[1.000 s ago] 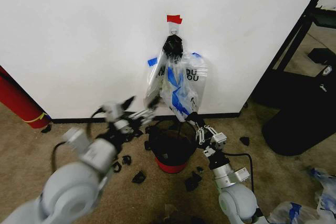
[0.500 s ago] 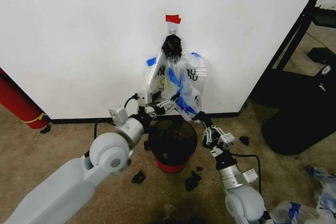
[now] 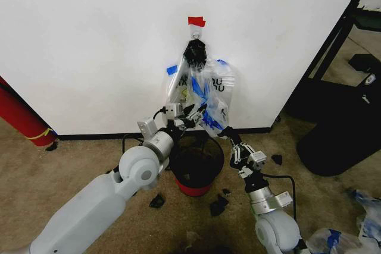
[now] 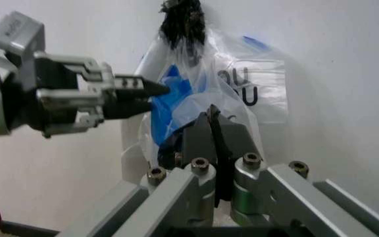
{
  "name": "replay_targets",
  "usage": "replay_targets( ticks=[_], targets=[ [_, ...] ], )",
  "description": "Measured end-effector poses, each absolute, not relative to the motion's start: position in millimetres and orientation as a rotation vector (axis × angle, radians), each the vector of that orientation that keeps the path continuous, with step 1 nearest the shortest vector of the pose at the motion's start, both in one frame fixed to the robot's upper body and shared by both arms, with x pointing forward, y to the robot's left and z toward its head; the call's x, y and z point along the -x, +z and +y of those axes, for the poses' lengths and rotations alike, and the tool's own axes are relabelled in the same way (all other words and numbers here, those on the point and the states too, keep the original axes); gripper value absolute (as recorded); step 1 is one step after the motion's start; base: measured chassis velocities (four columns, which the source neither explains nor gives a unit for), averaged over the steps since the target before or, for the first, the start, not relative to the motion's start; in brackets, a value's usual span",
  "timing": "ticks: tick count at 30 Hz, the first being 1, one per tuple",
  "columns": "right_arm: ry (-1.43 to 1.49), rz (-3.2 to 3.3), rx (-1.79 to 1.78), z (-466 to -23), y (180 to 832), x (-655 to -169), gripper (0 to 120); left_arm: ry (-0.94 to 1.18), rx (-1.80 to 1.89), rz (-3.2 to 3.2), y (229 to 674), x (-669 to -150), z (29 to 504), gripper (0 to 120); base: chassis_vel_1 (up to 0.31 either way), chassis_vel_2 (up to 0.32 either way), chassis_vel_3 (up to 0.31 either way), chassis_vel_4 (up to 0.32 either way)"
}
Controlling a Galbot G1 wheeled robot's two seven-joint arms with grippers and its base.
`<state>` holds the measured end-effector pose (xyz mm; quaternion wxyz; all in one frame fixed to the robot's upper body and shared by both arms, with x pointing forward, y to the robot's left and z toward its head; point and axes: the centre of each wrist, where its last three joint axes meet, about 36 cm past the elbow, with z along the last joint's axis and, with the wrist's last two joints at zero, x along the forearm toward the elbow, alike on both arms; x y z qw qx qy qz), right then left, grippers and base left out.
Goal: Pick up the garbage bag from the wall and place it over the trash bin.
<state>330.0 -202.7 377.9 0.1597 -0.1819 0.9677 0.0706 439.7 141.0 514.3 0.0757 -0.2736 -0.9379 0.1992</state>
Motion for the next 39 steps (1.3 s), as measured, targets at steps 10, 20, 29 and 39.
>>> replay_targets(
  ticks=[10,20,29,39],
  targets=[
    [0.197,2.768,0.506,-209,380,-331,0,0.595,0.81,-2.803,508,-447,135,0,0.0,0.0,0.0,0.0],
    [0.202,2.782,0.455,-213,376,-331,0,0.693,0.742,-2.845,513,-445,139,0,0.0,0.0,0.0,0.0],
    [0.234,2.87,0.303,-208,368,-330,0,0.796,0.653,-2.897,530,-397,179,0,0.0,0.0,0.0,0.0],
    [0.225,2.94,0.231,-229,406,-304,34,0.881,0.751,-2.909,553,-357,169,0,0.0,0.0,0.0,0.0]
  ],
)
